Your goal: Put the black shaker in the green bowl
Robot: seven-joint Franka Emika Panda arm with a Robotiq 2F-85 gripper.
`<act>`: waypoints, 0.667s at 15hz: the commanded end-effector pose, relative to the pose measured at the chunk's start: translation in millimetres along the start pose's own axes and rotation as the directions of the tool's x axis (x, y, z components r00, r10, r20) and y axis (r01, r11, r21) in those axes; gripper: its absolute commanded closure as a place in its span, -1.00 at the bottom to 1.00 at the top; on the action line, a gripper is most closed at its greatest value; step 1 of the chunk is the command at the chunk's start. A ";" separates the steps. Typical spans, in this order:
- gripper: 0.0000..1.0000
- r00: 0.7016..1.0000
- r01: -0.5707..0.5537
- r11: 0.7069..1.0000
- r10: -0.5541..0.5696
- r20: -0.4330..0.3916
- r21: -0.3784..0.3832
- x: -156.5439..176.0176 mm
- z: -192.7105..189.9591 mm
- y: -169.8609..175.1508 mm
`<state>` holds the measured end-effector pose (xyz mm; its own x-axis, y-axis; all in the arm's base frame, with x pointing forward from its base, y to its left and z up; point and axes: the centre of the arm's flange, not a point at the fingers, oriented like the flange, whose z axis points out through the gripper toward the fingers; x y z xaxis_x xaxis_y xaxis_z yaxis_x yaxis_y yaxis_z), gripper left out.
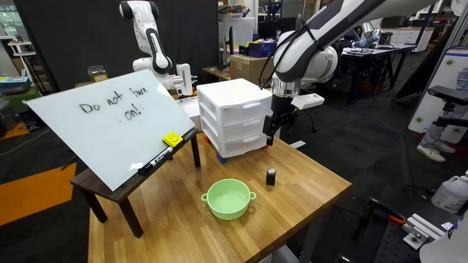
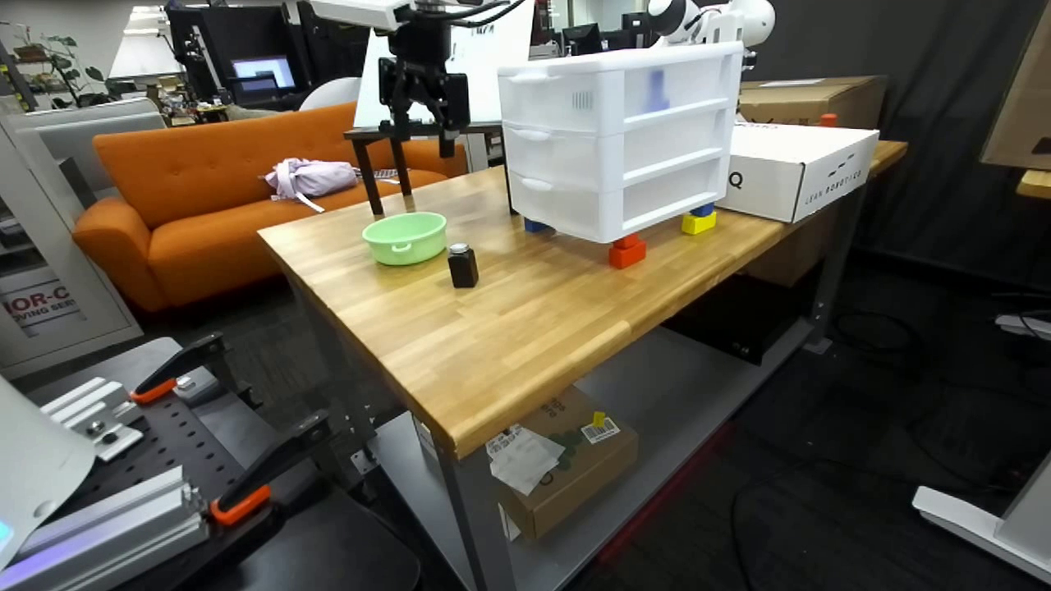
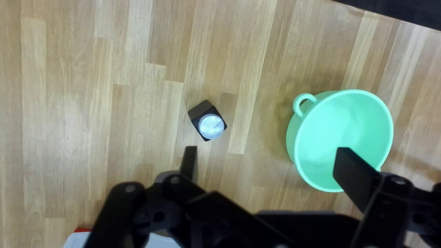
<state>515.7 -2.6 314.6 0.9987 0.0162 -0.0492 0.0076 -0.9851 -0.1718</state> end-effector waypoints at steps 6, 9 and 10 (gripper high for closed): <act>-1.00 0.999 -0.032 0.998 0.033 0.033 -0.046 11.6 15.3 3.4; -1.00 0.999 -0.030 0.999 0.032 0.035 -0.045 13.3 14.9 2.8; -1.00 0.999 -0.030 0.999 0.032 0.036 -0.045 13.3 14.8 2.8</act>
<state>528.3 -2.5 298.9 0.9959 -0.0091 -0.0901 -0.0204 -0.9919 -0.1254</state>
